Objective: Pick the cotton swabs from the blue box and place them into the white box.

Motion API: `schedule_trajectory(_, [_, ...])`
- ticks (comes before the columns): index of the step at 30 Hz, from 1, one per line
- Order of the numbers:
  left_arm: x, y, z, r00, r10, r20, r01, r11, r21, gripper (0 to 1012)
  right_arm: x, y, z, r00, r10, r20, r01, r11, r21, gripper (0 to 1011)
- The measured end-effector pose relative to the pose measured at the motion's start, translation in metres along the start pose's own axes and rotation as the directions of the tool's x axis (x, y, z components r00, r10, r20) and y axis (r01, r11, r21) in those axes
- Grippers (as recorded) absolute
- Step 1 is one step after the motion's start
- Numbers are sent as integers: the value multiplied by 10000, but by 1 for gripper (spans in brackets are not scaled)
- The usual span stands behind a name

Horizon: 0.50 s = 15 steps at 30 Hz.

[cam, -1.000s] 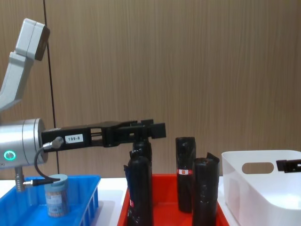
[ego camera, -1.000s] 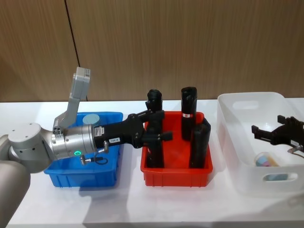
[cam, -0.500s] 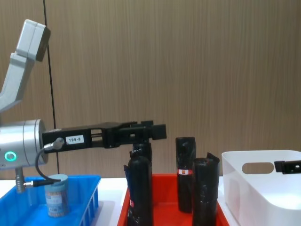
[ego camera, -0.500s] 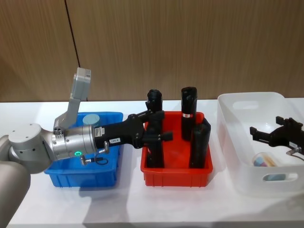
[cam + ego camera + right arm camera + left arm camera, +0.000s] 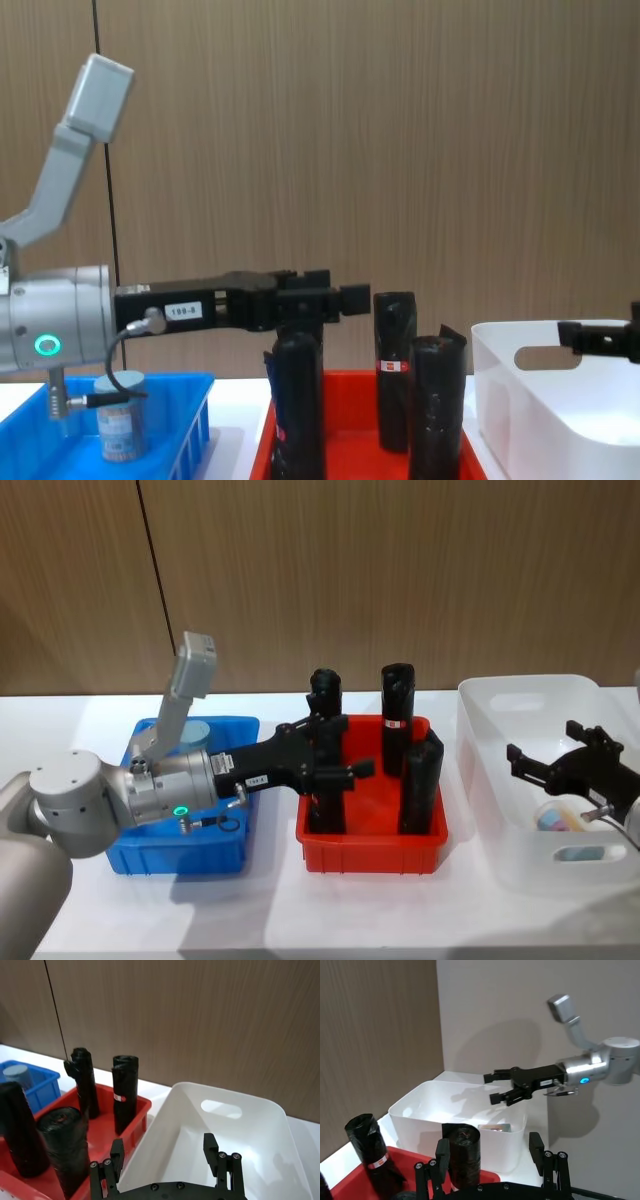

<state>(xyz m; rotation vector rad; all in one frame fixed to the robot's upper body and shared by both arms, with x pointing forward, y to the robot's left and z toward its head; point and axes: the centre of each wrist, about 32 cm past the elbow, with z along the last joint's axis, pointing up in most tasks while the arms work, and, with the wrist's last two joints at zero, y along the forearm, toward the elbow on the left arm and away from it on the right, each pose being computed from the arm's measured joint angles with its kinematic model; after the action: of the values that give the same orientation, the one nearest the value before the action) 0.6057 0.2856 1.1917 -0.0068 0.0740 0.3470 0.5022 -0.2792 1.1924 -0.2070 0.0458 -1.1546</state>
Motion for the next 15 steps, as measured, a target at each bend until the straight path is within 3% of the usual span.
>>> schedule_trajectory(7, [-97, -47, -11, 9977, 630, 244, -635, 9978, 176, 1004, -215, -104, -36, 9998, -197, -38, 199, 9968, 776, 1002])
schedule_trajectory(15, [-221, -103, -23, 9885, 1398, 575, -1418, 9894, 319, 1004, -439, -235, -58, 9987, -473, -182, 497, 9851, 1645, 1002])
